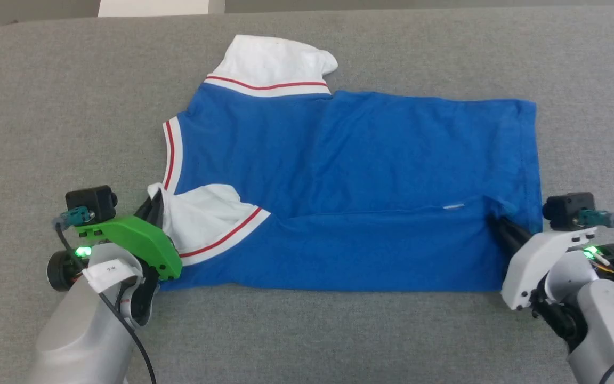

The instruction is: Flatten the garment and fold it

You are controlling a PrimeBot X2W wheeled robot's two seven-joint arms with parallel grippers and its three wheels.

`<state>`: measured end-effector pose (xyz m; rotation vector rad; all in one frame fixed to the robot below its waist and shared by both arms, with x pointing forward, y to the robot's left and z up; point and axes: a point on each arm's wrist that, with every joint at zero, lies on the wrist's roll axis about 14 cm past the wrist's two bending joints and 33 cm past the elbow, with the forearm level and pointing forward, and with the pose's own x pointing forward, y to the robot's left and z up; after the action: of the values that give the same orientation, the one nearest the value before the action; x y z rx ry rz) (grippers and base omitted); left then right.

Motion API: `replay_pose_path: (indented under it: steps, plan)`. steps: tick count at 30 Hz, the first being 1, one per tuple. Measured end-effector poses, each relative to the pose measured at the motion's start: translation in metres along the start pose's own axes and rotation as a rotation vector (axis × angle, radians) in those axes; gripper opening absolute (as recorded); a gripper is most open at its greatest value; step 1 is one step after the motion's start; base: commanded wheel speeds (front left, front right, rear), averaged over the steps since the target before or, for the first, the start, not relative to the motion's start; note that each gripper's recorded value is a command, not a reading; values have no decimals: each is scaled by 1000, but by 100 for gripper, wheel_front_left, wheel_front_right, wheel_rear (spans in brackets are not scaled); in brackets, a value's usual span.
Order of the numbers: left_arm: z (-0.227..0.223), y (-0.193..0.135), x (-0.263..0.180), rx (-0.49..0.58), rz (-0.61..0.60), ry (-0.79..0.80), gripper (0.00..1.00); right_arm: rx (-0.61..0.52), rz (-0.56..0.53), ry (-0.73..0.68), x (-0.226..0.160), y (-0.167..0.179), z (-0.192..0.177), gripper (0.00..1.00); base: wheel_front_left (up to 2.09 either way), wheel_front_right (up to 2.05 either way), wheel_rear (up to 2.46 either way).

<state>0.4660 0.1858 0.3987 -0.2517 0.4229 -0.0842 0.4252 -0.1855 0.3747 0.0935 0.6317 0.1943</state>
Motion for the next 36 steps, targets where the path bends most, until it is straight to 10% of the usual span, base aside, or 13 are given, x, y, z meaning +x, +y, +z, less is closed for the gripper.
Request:
replay_pose_path:
  steps: [18,36]
  plan:
    - [47,21,-35,96,-15,-28,100,-6,-75,-419,-69,-5,55,100,0,0,0]
    - [-25,5,-80,56,-118,499,100,17,-155,-473,-130,-1,53,100,0,0,0]
